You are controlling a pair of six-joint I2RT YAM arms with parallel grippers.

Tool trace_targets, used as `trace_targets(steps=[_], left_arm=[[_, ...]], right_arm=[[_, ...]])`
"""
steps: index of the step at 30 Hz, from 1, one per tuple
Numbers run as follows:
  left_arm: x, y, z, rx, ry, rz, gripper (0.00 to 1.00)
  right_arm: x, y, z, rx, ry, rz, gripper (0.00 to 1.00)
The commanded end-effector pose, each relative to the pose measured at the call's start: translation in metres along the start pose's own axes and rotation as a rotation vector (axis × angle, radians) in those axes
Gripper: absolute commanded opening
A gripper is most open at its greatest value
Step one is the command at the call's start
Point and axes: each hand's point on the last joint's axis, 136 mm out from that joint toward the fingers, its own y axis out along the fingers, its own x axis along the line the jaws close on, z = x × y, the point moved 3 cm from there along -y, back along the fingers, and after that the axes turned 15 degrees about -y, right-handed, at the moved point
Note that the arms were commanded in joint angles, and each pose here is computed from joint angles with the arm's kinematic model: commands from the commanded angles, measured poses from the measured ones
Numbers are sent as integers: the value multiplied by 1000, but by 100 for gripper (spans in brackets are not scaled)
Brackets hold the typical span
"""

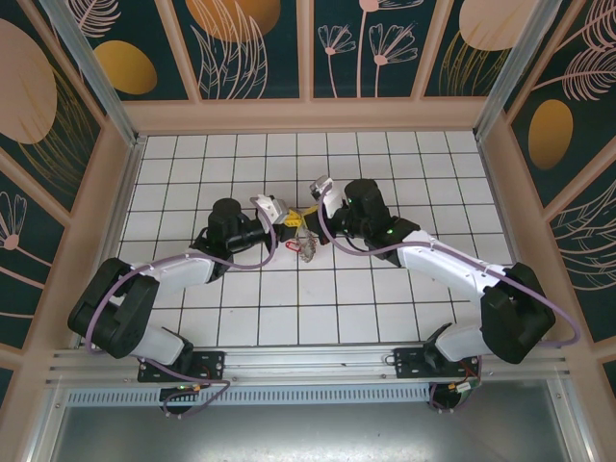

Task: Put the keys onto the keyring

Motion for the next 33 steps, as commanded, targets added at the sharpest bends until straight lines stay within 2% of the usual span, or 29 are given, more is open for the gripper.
trace_targets(steps=[1,10,20,33], left_arm=[[-5,0,-15,-20,47,13,17],[-3,0,-16,-13,45,4,15],[-5,-3,-20,-32,39,-2,0],[-9,-6,-28,-88,22,8,0]], right_arm=[[6,-8,-24,-79,-53,-17,0],[7,-9,-24,-75,-61,-16,0],[6,-10,-22,-65,-77,2,0],[-1,-19,-21,-81,-75,82,0]])
